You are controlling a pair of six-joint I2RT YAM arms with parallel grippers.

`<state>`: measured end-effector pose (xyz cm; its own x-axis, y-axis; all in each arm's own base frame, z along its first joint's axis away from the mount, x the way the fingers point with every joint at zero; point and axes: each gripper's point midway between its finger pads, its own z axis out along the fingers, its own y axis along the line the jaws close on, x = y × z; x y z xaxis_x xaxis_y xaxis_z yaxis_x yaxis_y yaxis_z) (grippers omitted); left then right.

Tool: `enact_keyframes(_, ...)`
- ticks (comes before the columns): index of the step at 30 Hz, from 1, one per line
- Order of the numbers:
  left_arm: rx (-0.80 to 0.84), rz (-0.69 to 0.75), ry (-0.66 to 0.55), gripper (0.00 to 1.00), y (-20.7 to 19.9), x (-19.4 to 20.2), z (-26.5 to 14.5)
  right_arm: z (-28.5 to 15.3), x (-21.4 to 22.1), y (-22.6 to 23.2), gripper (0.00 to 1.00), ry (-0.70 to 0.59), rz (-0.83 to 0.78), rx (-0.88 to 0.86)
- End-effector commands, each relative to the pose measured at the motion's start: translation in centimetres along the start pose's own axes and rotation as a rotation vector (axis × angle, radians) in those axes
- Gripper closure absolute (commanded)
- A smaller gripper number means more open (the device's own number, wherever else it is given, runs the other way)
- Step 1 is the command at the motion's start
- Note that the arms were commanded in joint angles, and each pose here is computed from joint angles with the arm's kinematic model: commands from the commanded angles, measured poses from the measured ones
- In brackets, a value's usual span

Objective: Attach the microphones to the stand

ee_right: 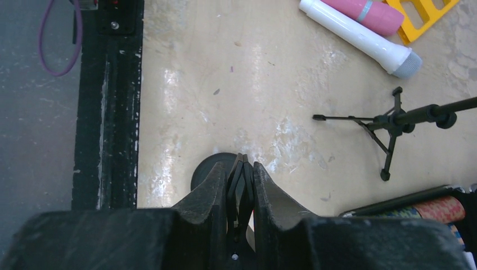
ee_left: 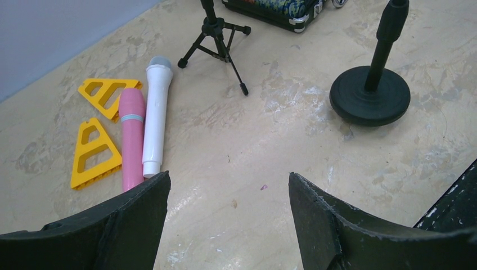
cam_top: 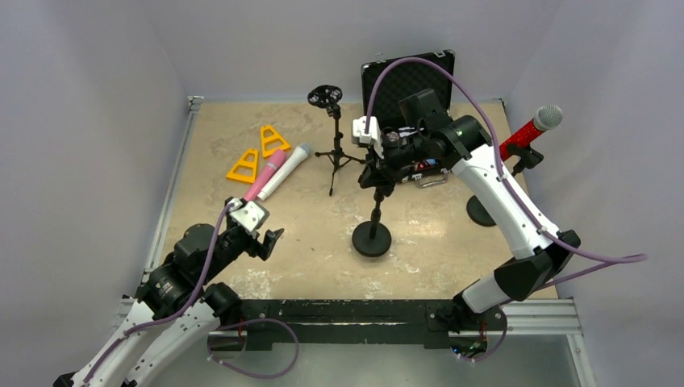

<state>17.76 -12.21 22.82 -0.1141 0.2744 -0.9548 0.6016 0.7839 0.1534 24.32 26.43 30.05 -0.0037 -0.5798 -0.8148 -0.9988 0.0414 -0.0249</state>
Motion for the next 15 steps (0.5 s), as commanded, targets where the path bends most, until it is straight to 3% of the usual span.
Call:
enact_keyframes(1,0.01,0.016,-0.019,0.19,-0.1,-0.4,0.0,-0.9,-2.2,1.4,0.85,-0.098,-0.044,-0.043)
enact_keyframes(4,0.009,0.014,-0.02,0.19,-0.1,-0.4,-0.1,-0.4,-1.8,2.6,0.74,-0.104,-0.025,-0.11)
enact_keyframes(9,0.008,0.014,-0.023,0.19,0.0,-0.5,-0.1,-0.3,-1.1,3.9,0.68,-0.111,-0.012,-0.155)
enact_keyframes(15,0.011,0.013,-0.021,0.19,-0.1,-0.4,0.0,-1.8,-1.6,5.9,0.46,-0.143,-0.046,-0.164)
